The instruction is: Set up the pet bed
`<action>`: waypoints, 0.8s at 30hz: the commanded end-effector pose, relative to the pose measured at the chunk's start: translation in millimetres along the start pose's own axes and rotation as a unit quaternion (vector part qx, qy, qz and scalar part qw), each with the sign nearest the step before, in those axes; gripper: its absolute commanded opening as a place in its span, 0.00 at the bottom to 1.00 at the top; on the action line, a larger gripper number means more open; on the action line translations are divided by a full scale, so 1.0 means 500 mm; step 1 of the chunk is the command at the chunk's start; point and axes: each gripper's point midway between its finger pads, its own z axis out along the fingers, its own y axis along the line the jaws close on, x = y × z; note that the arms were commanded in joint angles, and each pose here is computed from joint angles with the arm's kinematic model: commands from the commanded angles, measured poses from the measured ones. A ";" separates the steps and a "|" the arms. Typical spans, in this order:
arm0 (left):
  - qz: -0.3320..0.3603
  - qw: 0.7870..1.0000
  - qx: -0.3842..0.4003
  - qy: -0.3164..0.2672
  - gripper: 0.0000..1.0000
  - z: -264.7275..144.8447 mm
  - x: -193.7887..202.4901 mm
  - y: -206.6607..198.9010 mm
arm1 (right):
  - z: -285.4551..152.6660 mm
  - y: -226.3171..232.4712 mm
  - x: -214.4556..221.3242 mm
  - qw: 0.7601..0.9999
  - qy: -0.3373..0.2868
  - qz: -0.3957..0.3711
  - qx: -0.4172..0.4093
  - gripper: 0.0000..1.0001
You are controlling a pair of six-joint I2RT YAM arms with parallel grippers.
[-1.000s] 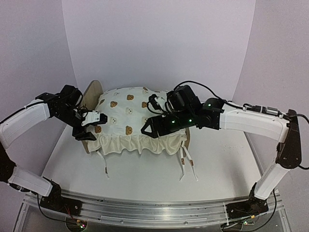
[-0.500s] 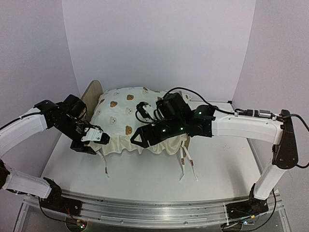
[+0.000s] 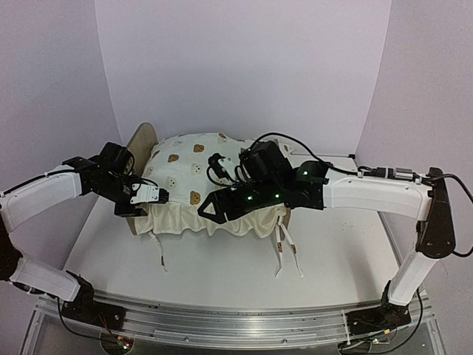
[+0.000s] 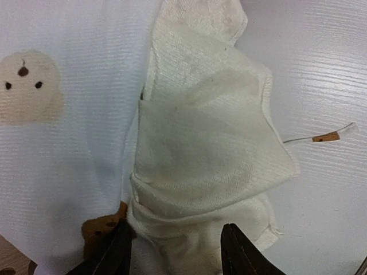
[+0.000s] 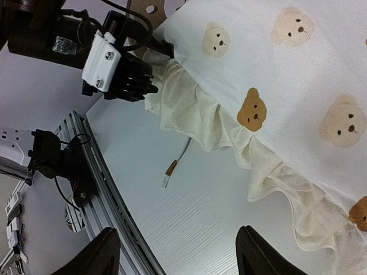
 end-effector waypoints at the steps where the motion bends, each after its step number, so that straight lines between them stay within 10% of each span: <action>1: -0.014 1.000 0.011 -0.002 0.55 0.008 -0.007 0.027 | -0.025 0.012 -0.025 0.999 -0.032 -0.013 -0.001 0.70; 13: -0.039 0.997 0.069 0.006 0.63 0.084 -0.001 0.001 | -0.013 0.020 -0.009 1.000 -0.021 -0.014 -0.018 0.69; 24: -0.066 0.990 0.122 0.021 0.49 0.131 0.014 -0.067 | 0.004 0.046 0.031 0.997 -0.028 -0.050 -0.049 0.69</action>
